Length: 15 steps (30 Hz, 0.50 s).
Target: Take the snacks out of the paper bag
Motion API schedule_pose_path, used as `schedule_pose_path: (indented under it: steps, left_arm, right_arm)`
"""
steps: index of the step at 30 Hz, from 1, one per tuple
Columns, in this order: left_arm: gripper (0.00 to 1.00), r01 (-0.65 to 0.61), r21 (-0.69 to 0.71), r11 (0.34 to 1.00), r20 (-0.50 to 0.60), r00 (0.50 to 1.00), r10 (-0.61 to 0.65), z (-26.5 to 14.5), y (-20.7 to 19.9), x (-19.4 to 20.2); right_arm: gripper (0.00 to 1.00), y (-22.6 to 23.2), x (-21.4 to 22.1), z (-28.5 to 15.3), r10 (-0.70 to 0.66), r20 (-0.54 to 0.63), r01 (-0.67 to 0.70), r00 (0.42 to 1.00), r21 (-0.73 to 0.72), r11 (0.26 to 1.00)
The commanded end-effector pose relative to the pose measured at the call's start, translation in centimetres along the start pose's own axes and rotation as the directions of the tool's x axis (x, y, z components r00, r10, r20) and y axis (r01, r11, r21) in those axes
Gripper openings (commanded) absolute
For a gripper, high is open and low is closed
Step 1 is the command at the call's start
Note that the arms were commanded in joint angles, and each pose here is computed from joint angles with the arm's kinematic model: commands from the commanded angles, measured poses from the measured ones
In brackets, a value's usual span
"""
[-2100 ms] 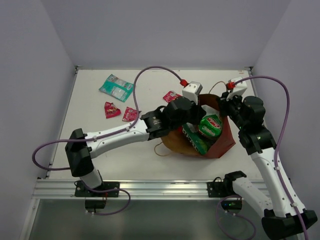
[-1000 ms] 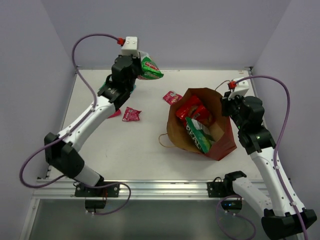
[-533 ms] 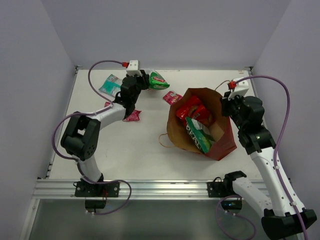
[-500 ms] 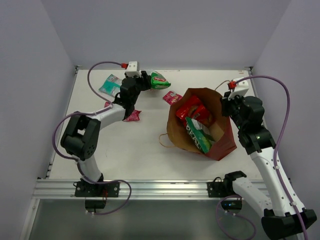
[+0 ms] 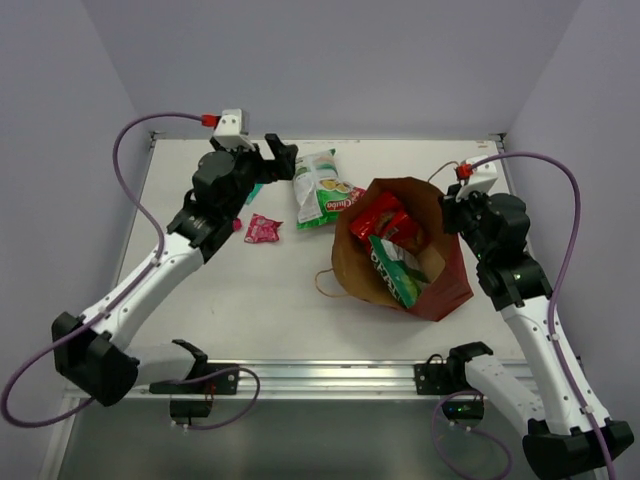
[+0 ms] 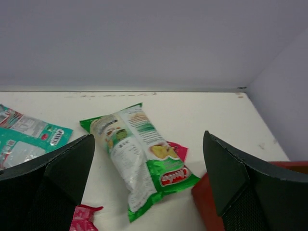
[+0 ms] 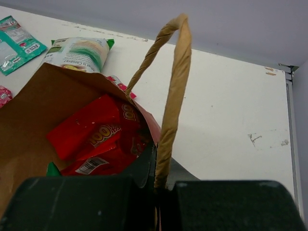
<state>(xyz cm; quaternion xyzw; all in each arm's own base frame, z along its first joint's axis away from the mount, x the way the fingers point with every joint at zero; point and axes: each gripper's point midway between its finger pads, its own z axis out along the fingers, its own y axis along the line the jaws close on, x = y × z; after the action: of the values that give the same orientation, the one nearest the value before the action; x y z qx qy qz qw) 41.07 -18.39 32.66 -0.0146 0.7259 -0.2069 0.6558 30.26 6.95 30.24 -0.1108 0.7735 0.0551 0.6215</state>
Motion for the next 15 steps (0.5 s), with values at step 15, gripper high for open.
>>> schedule_pose_path:
  steps: [15]
  left_arm:
    - [1.0, 0.116, 0.305, 0.945, -0.518, 0.853, 0.063, -10.6, -23.9, 15.8]
  right_arm:
    - [0.0, 0.6, -4.4, -1.0, 0.007, 0.148, -0.001, 0.989, -0.037, 0.999]
